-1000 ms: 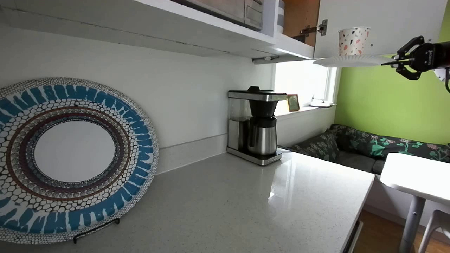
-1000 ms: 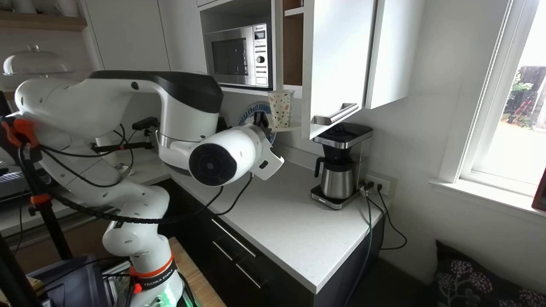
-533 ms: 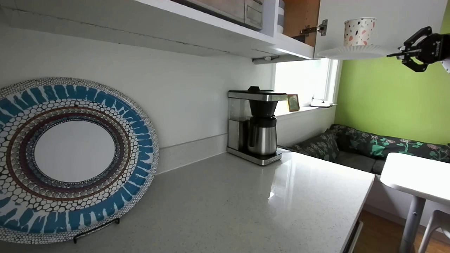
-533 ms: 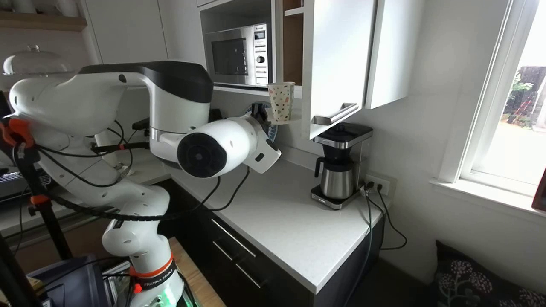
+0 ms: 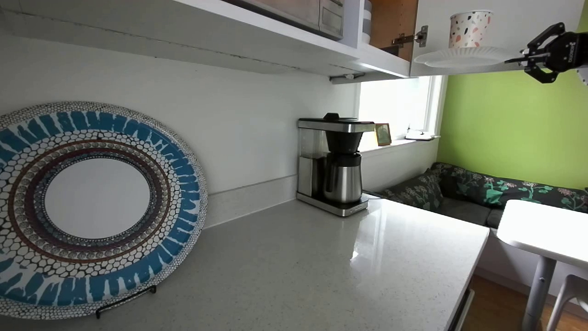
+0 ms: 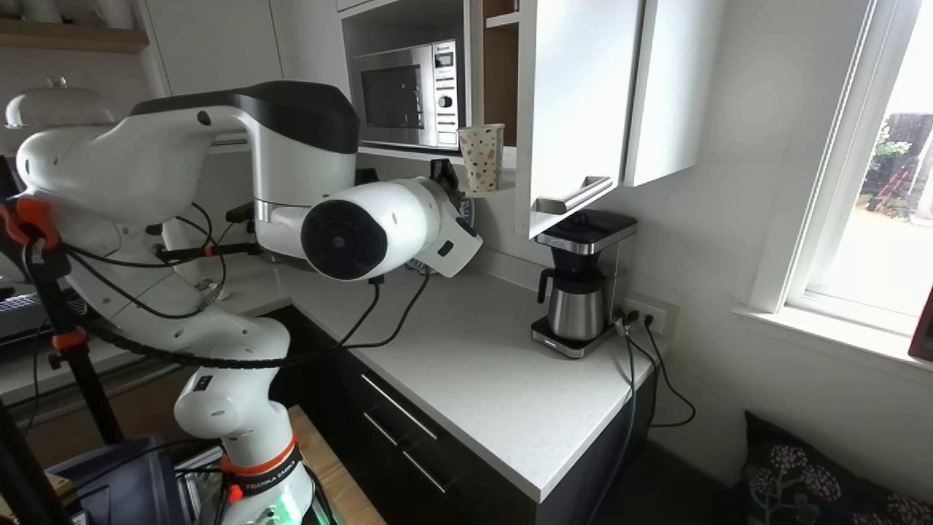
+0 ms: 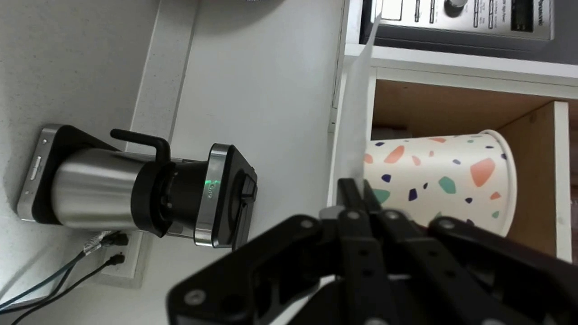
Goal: Pick up the paper towel with a cup on top and put it in the bottom right shelf of the top wall cabinet
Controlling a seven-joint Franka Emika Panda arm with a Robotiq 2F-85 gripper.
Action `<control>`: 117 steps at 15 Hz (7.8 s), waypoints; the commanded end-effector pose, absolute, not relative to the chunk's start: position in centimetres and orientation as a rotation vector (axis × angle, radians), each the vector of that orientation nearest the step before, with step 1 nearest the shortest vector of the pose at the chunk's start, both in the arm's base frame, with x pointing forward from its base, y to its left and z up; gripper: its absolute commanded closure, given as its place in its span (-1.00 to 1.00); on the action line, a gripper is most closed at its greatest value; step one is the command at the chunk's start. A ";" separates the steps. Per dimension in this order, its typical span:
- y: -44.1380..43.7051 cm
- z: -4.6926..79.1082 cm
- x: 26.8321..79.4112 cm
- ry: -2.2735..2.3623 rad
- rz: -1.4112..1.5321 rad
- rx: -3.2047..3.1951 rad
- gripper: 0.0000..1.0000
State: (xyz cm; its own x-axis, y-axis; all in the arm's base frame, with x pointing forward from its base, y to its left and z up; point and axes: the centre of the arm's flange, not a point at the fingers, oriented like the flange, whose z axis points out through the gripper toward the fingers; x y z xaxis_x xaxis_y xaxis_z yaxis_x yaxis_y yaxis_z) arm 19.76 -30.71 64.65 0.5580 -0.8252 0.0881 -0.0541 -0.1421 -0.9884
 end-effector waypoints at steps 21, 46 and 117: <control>-29.4 71.7 26.1 0.762 -0.865 -1.564 1.00; -27.3 74.1 37.1 0.781 -0.801 -1.588 1.00; -25.1 73.4 42.6 0.748 -0.730 -1.678 -1.00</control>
State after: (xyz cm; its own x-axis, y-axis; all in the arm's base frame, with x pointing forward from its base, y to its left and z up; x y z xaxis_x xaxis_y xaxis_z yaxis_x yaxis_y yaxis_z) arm 44.61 -25.40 73.51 0.5827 -0.8066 0.0991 -0.0892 -0.1846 -0.9787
